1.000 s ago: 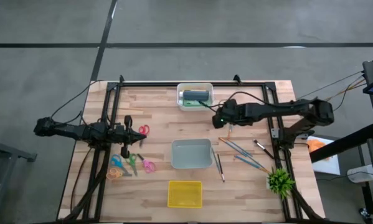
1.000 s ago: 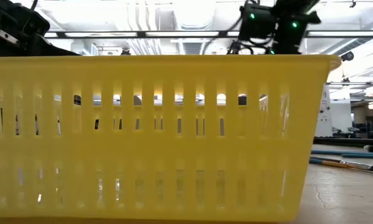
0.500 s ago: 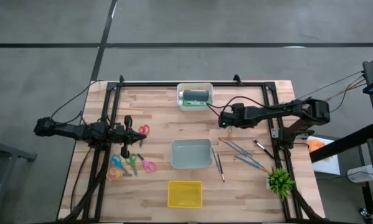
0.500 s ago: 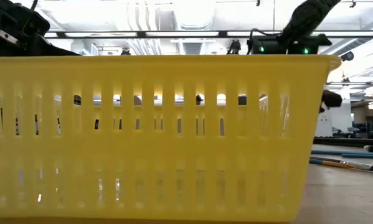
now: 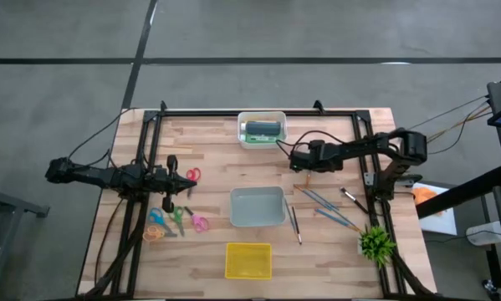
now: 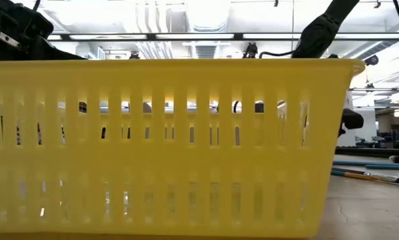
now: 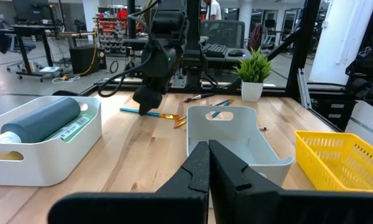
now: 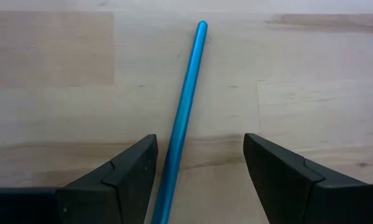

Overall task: Pick & Place Paint Supplies
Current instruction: Put the blue paint brush into the gray bin

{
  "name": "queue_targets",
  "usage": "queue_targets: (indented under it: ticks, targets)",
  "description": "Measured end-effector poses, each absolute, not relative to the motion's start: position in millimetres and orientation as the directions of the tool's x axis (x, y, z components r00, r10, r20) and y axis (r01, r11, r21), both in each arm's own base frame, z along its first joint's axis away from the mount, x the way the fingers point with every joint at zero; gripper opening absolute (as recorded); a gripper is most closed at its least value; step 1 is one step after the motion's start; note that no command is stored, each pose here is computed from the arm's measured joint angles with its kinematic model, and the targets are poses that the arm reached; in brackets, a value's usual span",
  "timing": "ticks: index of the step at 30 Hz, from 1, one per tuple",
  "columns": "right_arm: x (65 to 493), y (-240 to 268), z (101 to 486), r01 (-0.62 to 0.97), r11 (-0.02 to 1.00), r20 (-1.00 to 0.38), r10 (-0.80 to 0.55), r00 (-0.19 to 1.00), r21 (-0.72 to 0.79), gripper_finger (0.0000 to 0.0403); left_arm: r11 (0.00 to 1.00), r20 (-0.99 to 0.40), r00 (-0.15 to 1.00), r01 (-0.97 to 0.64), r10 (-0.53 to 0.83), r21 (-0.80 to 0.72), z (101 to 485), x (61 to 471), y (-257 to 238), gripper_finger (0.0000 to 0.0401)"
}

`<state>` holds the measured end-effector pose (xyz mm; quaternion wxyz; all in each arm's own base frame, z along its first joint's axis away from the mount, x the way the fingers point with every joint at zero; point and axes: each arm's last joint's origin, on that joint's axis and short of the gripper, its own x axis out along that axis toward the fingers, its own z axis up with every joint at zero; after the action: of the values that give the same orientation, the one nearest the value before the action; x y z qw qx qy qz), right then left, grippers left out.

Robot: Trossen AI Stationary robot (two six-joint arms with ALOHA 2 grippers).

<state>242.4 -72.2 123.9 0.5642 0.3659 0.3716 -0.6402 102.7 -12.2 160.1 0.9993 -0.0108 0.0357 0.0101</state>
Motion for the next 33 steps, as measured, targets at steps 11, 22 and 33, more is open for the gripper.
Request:
queue_targets:
  ticks: [11,22,33]
  targets:
    - [244.9,-73.3,123.3,0.996,-0.068,-0.89,-0.448,-0.088,-0.064,0.0202,1.0,-0.071,0.997,-0.021,0.019,-0.021,160.2,102.7,-12.2,0.0]
    - [247.3,-74.6,121.9,0.999,-0.023,-0.89,-0.454,-0.054,-0.049,0.0066,1.0,-0.071,0.997,-0.021,0.02,-0.021,160.2,102.7,-12.2,0.0]
    - [248.9,-75.5,121.7,0.999,0.013,-0.886,-0.462,-0.037,-0.048,0.0027,1.0,-0.071,0.997,-0.021,0.02,-0.021,160.2,102.7,-12.2,0.0]
